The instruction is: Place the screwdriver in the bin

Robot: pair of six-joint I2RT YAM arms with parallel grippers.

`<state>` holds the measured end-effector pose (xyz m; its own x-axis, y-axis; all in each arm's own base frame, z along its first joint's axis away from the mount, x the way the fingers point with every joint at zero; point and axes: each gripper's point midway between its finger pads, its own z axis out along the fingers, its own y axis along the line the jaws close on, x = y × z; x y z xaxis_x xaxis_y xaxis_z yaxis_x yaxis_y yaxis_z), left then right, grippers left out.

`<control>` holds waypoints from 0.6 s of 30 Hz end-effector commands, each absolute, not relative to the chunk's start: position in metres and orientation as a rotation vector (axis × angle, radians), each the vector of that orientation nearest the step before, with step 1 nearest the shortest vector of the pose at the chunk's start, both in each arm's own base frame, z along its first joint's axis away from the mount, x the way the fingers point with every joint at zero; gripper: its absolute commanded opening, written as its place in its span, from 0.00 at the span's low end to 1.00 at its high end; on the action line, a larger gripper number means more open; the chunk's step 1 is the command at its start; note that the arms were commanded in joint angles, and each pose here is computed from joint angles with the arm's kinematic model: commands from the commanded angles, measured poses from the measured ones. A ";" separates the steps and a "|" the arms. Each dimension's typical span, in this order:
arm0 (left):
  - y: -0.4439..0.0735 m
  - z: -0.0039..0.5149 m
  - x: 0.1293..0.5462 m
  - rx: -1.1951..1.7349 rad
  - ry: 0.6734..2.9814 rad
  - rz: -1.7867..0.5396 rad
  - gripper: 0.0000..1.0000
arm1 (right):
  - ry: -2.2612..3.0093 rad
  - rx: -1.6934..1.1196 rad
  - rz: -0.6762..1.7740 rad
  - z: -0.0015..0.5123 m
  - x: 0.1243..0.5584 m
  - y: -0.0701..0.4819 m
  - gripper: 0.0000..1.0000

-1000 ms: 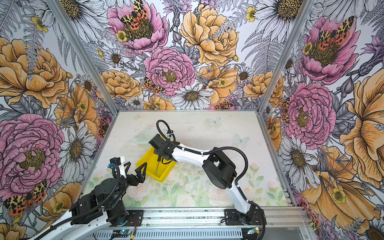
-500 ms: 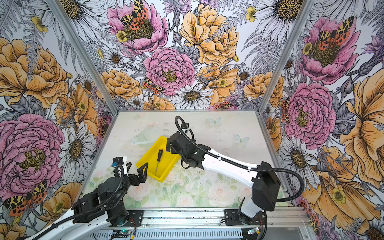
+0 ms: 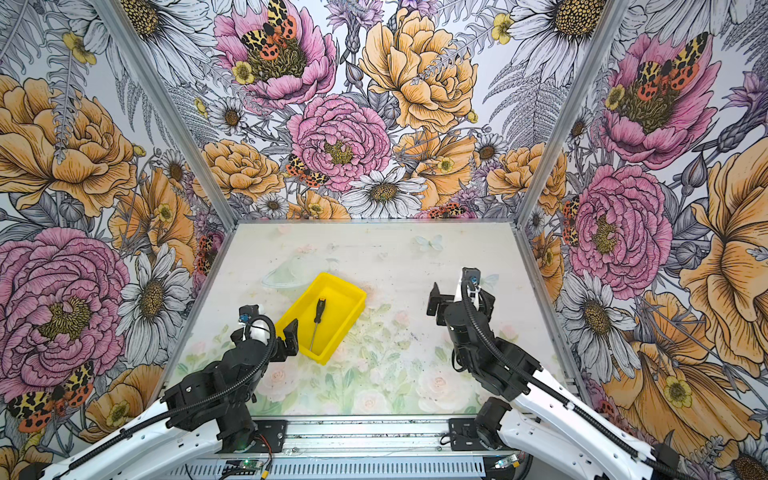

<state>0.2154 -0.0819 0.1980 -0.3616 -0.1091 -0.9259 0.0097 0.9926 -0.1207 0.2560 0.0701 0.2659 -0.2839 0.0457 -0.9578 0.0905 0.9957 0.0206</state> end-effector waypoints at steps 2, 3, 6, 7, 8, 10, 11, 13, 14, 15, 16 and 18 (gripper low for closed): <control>-0.077 0.223 0.226 -0.111 1.882 -0.087 0.99 | 1.881 0.089 -0.206 0.232 0.252 0.031 0.99; -0.075 0.224 0.229 -0.121 1.878 -0.073 0.99 | 1.888 0.089 -0.215 0.223 0.252 0.025 0.99; -0.067 0.222 0.244 -0.148 1.877 -0.054 0.99 | 1.882 0.078 -0.189 0.202 0.254 0.018 1.00; -0.062 0.221 0.251 -0.166 1.878 -0.052 0.99 | 1.876 0.073 -0.178 0.198 0.255 0.017 0.99; -0.057 0.219 0.259 -0.187 1.882 -0.049 0.99 | 1.865 0.069 -0.172 0.196 0.257 0.016 0.99; -0.045 0.215 0.274 -0.231 1.887 -0.050 0.99 | 1.849 0.074 -0.189 0.188 0.263 0.011 0.99; -0.039 0.212 0.283 -0.250 1.889 -0.049 0.99 | 1.852 0.084 -0.203 0.182 0.266 0.007 1.00; -0.028 0.207 0.301 -0.267 1.894 -0.036 0.99 | 1.859 0.114 -0.214 0.172 0.275 -0.003 1.00; -0.022 0.207 0.310 -0.274 1.889 -0.025 0.99 | 1.867 0.127 -0.204 0.166 0.280 -0.006 1.00; -0.018 0.204 0.319 -0.272 1.893 -0.011 0.99 | 1.863 0.137 -0.196 0.164 0.285 -0.010 1.00; -0.012 0.200 0.329 -0.270 1.902 0.008 0.99 | 1.864 0.144 -0.185 0.158 0.291 -0.013 1.00; -0.004 0.193 0.346 -0.246 1.927 0.048 0.99 | 1.860 0.175 -0.168 0.150 0.301 -0.021 1.00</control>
